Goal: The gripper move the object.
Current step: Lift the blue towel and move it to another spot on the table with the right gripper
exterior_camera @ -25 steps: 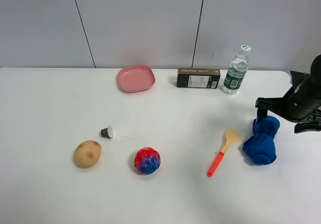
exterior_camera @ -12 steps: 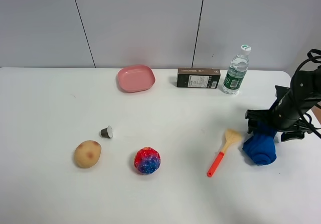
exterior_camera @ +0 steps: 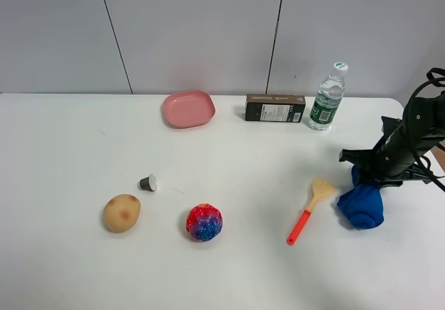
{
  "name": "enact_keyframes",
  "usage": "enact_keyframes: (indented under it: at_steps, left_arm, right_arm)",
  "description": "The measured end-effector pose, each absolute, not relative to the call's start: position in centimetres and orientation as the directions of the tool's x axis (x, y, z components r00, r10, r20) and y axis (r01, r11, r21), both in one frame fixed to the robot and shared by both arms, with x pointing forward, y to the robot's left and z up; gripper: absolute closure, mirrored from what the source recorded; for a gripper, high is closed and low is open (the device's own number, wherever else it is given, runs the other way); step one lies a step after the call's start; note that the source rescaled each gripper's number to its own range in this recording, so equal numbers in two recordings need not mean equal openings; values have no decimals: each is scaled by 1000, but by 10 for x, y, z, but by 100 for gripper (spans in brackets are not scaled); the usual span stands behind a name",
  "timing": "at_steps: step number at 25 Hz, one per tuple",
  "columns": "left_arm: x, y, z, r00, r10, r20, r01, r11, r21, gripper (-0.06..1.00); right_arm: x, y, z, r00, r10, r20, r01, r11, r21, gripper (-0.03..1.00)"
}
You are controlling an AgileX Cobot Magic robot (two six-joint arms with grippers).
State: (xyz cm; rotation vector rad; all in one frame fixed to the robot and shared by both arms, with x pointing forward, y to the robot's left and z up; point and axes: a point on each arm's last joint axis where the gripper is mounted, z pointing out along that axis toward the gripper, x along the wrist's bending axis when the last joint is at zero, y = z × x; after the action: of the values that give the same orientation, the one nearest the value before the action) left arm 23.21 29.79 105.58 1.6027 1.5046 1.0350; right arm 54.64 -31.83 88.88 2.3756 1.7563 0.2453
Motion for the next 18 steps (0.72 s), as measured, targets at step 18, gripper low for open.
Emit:
enact_keyframes:
  at_steps: [18]
  left_arm:
    - [232,298,1056,7,996,89,439,-83,894,-6]
  right_arm:
    - [534,-307,993,171,984,45,894,-174,413,97]
